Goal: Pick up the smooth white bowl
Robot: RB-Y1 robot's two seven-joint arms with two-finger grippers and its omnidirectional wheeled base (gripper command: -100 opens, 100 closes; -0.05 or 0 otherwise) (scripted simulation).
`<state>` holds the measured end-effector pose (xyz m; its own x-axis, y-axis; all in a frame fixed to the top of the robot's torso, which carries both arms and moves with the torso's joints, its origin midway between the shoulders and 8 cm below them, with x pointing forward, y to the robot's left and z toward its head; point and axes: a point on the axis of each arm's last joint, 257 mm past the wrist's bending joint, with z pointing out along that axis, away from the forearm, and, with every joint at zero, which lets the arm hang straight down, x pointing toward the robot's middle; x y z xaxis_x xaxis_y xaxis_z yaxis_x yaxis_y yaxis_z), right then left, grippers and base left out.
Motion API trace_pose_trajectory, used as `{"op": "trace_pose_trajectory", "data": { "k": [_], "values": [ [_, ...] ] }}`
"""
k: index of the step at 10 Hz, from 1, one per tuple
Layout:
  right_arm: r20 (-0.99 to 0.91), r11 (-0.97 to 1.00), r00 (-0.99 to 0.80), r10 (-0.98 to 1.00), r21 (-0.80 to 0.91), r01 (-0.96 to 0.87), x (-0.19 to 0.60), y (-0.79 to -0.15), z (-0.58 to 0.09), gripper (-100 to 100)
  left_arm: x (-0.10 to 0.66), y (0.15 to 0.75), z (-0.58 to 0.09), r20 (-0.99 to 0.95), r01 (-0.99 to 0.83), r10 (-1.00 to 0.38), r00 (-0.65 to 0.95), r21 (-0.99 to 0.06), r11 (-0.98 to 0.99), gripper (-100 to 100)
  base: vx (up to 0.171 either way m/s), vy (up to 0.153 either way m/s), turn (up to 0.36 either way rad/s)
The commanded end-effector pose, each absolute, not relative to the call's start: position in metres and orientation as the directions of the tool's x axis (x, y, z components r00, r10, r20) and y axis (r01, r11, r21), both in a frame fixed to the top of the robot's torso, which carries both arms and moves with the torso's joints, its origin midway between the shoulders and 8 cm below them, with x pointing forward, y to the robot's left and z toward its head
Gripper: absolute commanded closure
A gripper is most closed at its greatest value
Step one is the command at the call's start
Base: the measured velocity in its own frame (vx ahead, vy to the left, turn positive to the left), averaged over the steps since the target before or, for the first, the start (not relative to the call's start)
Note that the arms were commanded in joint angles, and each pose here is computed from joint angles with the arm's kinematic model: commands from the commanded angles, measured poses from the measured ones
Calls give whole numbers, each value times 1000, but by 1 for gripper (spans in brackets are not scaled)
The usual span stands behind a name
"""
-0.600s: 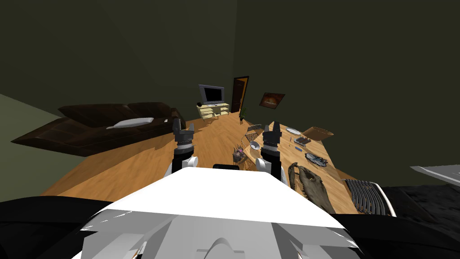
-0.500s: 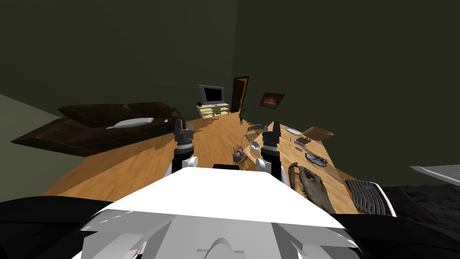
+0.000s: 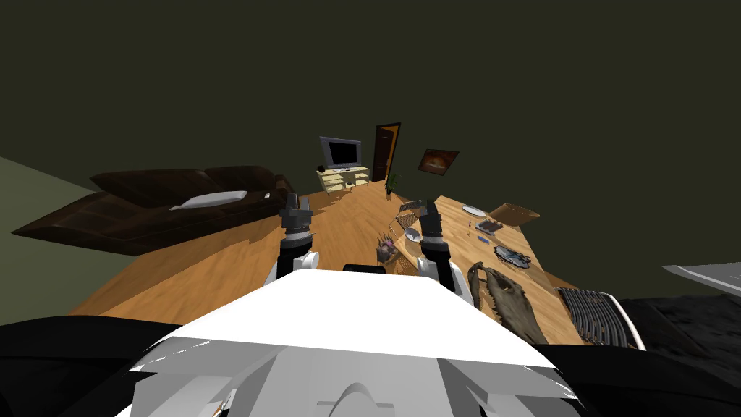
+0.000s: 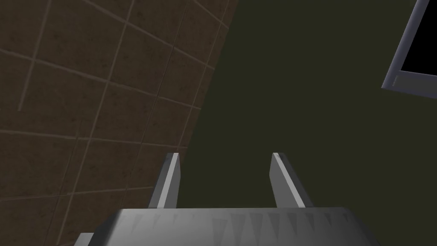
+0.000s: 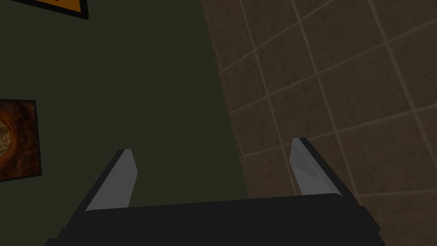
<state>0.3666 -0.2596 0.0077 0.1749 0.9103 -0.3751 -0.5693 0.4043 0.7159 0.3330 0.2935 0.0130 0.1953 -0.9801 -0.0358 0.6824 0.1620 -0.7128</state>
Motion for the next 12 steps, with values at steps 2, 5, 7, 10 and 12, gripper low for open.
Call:
{"op": "trace_pose_trajectory", "data": {
  "k": [2, 5, 7, 10, 12],
  "values": [
    [-515, 512, 153, 844, 684, -520, 377, -261, -24, -100, 333, 293, 13, -36, 682, -980, 195, -713, 162, 0, 35, 87, -31],
    [-585, 569, 144, 798, 655, -497, 381, -261, -38, -100, 333, 293, 13, -36, 682, -980, 195, -713, 162, 0, 20, 62, -15],
    [-681, 647, 114, 723, 610, -456, 386, -268, -67, -100, 333, 293, 13, -36, 682, -980, 195, -713, 162, 0, 17, 75, -30],
    [-750, 706, 96, 654, 560, -433, 389, -271, -85, -100, 333, 293, 13, -36, 682, -980, 195, -713, 162, 0, 27, 72, -21],
    [-799, 748, 74, 596, 520, -413, 390, -276, -101, -100, 333, 293, 13, -36, 682, -980, 195, -713, 162, 0, 21, 64, -20]
  ]
}}
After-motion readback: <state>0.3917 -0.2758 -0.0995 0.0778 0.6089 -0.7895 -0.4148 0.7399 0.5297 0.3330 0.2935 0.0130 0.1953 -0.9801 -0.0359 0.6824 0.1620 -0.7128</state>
